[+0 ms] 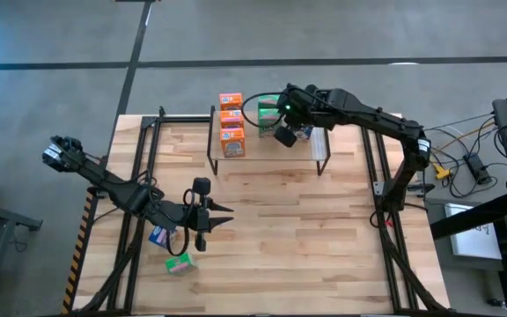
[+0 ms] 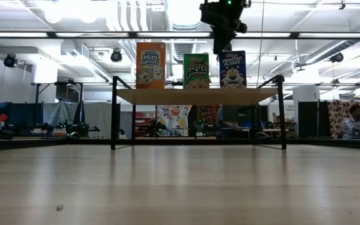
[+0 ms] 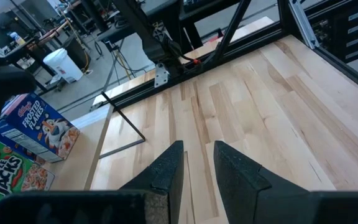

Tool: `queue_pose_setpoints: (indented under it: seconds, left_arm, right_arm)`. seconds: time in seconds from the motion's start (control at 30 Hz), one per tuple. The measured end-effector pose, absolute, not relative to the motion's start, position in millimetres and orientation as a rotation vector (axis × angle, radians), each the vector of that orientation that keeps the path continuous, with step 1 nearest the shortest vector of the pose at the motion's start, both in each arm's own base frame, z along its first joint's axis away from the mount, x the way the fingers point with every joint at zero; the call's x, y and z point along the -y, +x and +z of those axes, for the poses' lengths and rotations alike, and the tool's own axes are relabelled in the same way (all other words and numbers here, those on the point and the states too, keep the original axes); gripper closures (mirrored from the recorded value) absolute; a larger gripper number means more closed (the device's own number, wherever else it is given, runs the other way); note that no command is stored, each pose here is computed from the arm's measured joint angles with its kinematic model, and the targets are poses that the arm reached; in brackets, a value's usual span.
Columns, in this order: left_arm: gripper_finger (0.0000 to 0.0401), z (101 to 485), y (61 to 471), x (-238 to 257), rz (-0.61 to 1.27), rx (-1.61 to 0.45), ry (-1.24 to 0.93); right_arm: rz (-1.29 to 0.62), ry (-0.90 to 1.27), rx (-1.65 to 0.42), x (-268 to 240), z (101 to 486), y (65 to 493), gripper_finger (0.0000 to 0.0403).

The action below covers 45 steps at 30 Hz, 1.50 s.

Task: Stack cereal on shelf
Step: Put the right blue cereal box aligned with the other blue cereal box on the shelf, then put the blue cereal box aligned with the other blue cereal box on the shelf

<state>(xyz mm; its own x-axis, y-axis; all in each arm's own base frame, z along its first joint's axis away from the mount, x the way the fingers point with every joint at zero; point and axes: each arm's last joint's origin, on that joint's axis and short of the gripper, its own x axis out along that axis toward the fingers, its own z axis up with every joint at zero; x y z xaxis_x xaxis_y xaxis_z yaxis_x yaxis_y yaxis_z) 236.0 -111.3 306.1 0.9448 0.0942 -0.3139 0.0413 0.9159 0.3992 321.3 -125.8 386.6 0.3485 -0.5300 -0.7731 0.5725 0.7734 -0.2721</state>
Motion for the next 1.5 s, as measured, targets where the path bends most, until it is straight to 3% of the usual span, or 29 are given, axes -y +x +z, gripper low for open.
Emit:
queue_pose_setpoints:
  seconds: [1.03, 1.27, 1.5]
  left_arm:
    - [0.0329, 306.1, 236.0, 111.4, 0.028, -0.335, 0.414]
    - [0.0329, 306.0, 236.0, 111.4, 0.031, -0.335, 0.394]
    - [0.0329, 306.0, 236.0, 111.3, 0.042, -0.333, 0.329]
  right_arm:
    - [-0.708, 0.041, -0.978, 121.4, 394.9, 315.3, 0.039]
    - [-0.623, -0.014, -0.883, 89.2, 412.0, 309.8, 0.039]
    - [-0.446, -0.126, -0.743, 34.8, 405.6, 307.1, 0.039]
